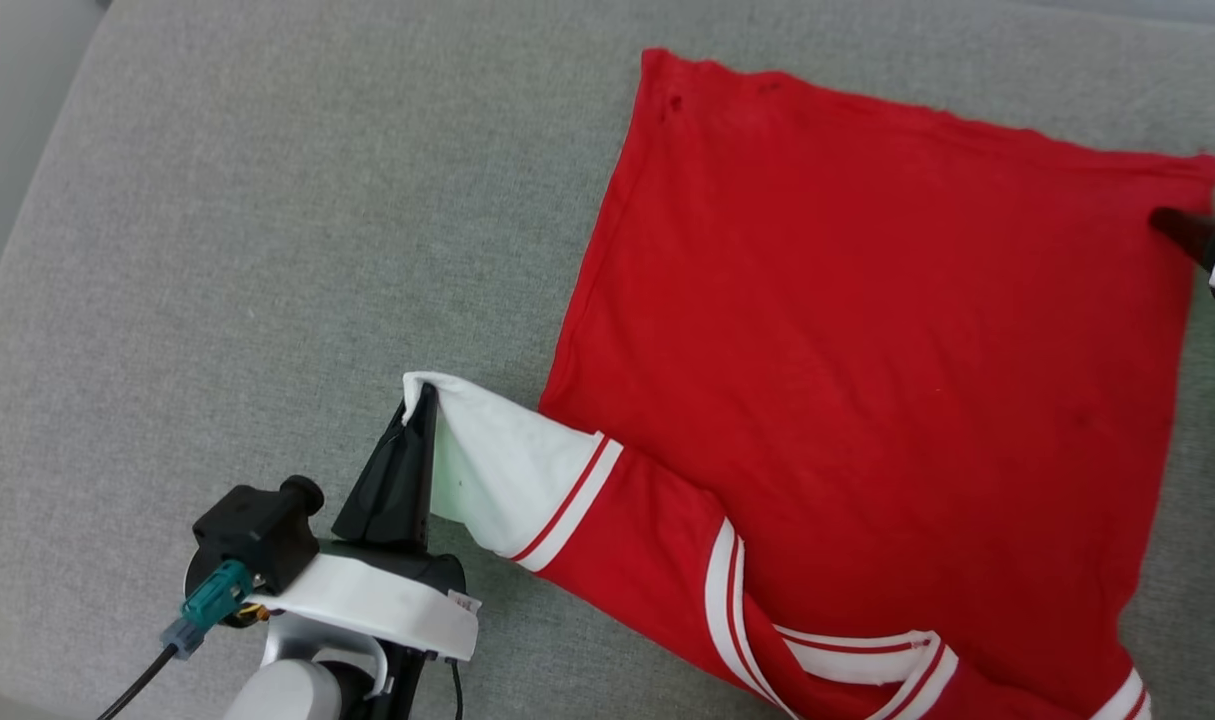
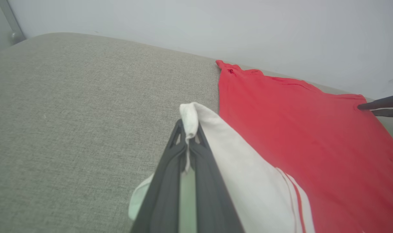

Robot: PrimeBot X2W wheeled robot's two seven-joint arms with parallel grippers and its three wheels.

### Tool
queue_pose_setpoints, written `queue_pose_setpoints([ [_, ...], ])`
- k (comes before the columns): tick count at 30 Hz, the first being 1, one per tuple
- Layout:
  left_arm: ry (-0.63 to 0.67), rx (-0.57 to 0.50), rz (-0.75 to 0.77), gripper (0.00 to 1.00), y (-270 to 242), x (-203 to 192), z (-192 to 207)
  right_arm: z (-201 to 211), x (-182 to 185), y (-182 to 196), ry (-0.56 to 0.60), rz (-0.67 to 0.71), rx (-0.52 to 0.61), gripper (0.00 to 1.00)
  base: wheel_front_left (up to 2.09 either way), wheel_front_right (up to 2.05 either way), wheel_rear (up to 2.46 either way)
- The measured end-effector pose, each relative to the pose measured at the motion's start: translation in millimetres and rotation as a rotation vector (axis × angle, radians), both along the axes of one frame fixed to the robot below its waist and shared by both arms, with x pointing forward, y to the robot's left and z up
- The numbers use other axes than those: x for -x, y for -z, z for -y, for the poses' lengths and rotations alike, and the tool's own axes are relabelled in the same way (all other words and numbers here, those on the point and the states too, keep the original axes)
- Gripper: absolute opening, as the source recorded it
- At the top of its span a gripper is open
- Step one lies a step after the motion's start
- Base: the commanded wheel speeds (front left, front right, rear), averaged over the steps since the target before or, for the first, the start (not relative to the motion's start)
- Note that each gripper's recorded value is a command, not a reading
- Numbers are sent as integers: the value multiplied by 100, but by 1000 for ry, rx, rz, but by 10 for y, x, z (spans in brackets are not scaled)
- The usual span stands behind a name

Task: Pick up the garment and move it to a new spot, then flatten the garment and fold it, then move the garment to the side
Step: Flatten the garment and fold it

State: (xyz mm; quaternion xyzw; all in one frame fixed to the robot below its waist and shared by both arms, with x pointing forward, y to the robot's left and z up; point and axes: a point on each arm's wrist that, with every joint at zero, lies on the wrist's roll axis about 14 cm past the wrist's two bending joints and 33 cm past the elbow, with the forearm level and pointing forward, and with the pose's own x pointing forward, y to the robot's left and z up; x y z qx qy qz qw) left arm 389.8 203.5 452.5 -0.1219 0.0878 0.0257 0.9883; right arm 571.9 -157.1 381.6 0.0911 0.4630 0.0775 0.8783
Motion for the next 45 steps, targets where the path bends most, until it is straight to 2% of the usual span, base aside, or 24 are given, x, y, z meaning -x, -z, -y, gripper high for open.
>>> queue_pose_setpoints([
  [6, -1, -4, -23, 0, 102, -42, -16, -107, 2, 223, -21, -147, 4, 100, 0, 0, 0],
  [7, -1, -4, -26, 0, 117, -45, -14, -111, 7, 245, -21, -164, 5, 81, 0, 0, 0],
  [8, -2, -5, -29, 0, 126, -49, -19, -117, 7, 254, -21, -175, 6, 3, 0, 0, 0],
  [9, -3, -7, -28, 0, 127, -56, -24, -119, 9, 262, -13, -183, -2, 0, 0, 0, 0],
  [18, 4, -11, -23, 0, 98, -45, -27, -172, 37, 77, -40, -119, 18, 0, 0, 0, 0],
  [24, -16, -5, -33, 0, 67, 62, -73, 52, -39, -489, -62, 77, 111, 0, 0, 0, 0],
  [29, -42, -14, -56, 0, 93, 194, -178, 311, 180, -875, -67, 196, 166, 0, 0, 0, 0],
  [32, -38, -9, -66, 0, 93, 251, -155, 530, 495, -922, -50, 194, 190, 0, 0, 0, 0],
  [36, -37, -12, -84, 0, 109, 327, -180, 855, 1101, -814, -13, 122, 223, 0, 0, 0, 0],
  [45, 18, -30, -107, 0, 87, 347, -53, 1087, 2754, -189, 95, -190, 125, 0, 0, 0, 0],
])
